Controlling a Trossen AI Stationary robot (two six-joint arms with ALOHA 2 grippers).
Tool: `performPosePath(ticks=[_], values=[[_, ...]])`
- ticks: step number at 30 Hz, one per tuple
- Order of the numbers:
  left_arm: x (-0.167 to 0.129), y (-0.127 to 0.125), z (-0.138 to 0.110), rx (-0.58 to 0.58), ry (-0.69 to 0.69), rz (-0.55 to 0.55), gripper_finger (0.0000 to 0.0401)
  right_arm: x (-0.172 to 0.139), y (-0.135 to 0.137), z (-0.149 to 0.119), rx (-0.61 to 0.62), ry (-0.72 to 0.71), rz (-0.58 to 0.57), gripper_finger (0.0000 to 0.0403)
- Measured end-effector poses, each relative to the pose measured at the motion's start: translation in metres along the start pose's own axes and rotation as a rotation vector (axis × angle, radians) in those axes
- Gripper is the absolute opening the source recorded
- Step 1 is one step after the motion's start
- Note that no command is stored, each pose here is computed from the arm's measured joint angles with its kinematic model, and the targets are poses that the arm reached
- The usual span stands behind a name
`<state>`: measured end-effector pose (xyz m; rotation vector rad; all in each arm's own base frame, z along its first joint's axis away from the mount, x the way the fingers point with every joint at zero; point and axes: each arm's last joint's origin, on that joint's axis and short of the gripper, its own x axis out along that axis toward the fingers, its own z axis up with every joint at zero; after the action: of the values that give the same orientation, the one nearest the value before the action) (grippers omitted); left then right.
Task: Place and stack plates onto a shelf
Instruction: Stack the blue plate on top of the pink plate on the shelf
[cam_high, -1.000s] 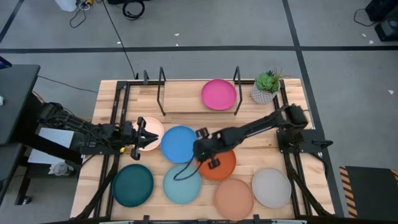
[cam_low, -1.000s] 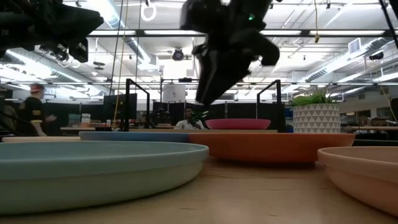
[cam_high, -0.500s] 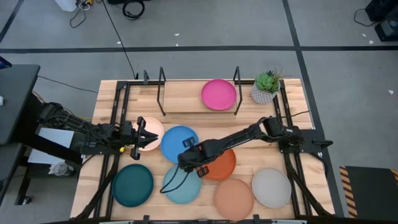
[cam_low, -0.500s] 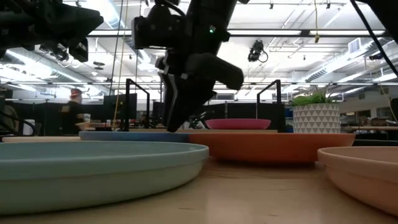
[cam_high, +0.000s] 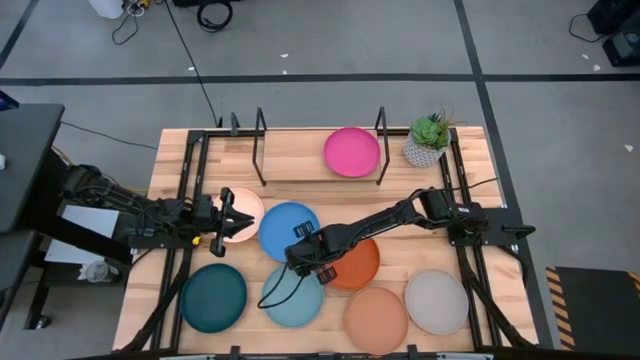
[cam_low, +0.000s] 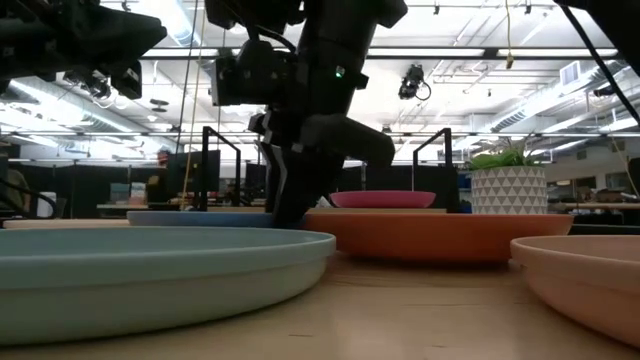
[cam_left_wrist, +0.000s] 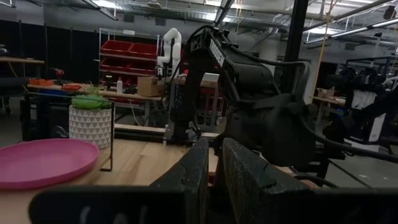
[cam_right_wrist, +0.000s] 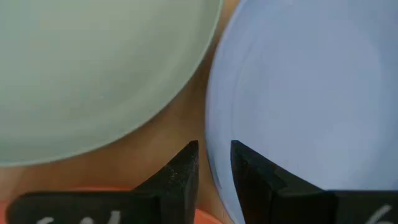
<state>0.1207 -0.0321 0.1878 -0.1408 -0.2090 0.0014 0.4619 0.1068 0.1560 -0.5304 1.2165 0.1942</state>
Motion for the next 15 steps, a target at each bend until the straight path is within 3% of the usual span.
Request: performPosePath(ticks=[8, 15], values=[[0.0000, 0.0000, 0.0000, 0.001, 0.000, 0.000, 0.0055, 0.0003, -0.0005, -0.0006, -0.014, 0.000, 0.012, 0.0030], [0.0000, 0.0000, 0.0001, 0.001, -0.001, 0.000, 0.0055, -0.0049, 0.0030, 0.0016, -0.054, 0.012, 0.011, 0.0019]])
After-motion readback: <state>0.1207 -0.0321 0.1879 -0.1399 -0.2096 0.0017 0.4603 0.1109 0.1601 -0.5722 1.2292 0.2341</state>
